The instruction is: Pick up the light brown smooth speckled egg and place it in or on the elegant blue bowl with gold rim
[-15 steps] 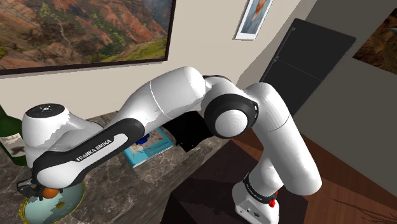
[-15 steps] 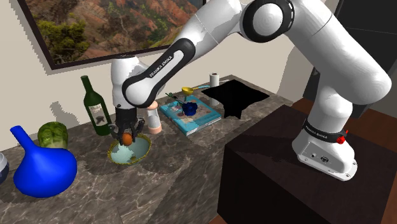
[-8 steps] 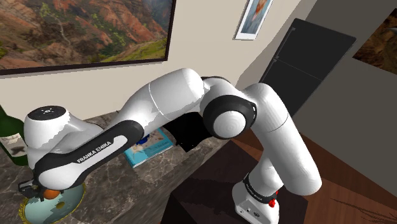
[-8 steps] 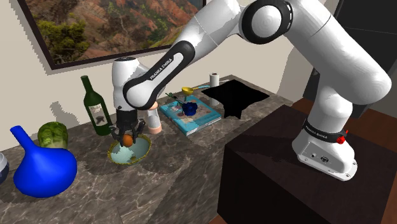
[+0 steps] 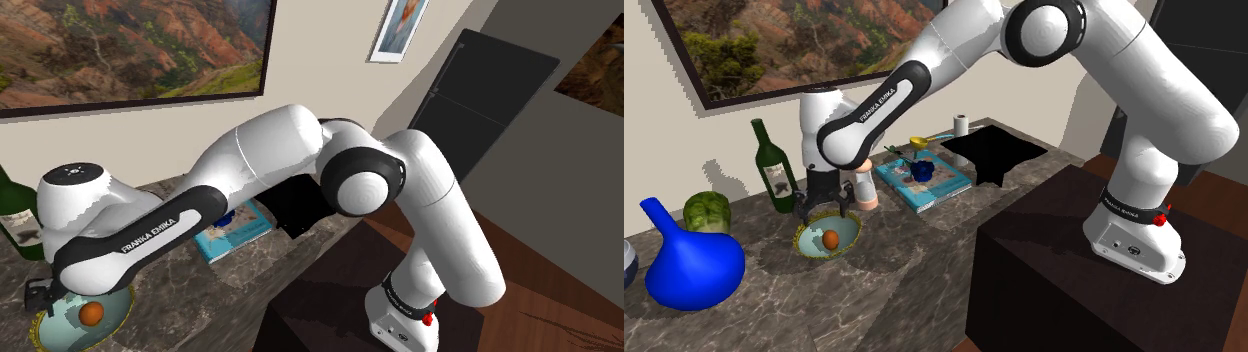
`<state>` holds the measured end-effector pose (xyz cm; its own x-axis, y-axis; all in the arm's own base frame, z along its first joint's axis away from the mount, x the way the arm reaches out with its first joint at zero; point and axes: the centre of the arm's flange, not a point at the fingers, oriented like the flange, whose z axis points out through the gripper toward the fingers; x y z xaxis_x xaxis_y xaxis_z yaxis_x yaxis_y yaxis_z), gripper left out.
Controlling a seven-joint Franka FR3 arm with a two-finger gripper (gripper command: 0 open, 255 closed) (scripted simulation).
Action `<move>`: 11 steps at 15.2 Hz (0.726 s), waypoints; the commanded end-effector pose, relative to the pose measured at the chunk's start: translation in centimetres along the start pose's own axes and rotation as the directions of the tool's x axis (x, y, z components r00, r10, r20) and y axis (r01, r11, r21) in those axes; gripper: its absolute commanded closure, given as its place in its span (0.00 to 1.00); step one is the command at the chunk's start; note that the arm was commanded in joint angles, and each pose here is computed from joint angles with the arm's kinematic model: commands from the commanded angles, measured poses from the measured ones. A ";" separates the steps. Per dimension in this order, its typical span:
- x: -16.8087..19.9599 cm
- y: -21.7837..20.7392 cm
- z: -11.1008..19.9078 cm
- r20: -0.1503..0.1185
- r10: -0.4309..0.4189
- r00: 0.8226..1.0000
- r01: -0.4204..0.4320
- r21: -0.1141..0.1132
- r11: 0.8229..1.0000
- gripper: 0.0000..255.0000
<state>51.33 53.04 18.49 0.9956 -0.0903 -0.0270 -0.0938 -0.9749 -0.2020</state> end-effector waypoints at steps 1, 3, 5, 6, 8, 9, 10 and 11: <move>-0.1 0.0 -2.0 -0.001 0.000 1.000 0.000 0.000 1.000 0.00; -0.1 0.0 -4.4 -0.001 0.000 1.000 0.000 0.000 1.000 0.00; -0.1 0.0 -4.4 -0.001 0.000 1.000 0.000 0.000 1.000 0.00; -0.1 0.0 -4.4 -0.001 0.000 1.000 0.000 0.000 1.000 0.00; -0.1 0.0 -4.4 -0.001 0.000 1.000 0.000 0.000 1.000 0.00; -0.1 0.0 -4.4 -0.001 0.000 1.000 0.000 0.000 1.000 0.00; -0.1 0.0 -4.4 -0.001 0.000 1.000 0.000 0.000 1.000 0.00; -0.1 0.0 -4.4 -0.001 0.000 1.000 0.000 0.000 1.000 0.00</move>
<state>51.26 52.18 22.76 0.9956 -0.0903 -0.0263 -0.0938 -0.9748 -0.2023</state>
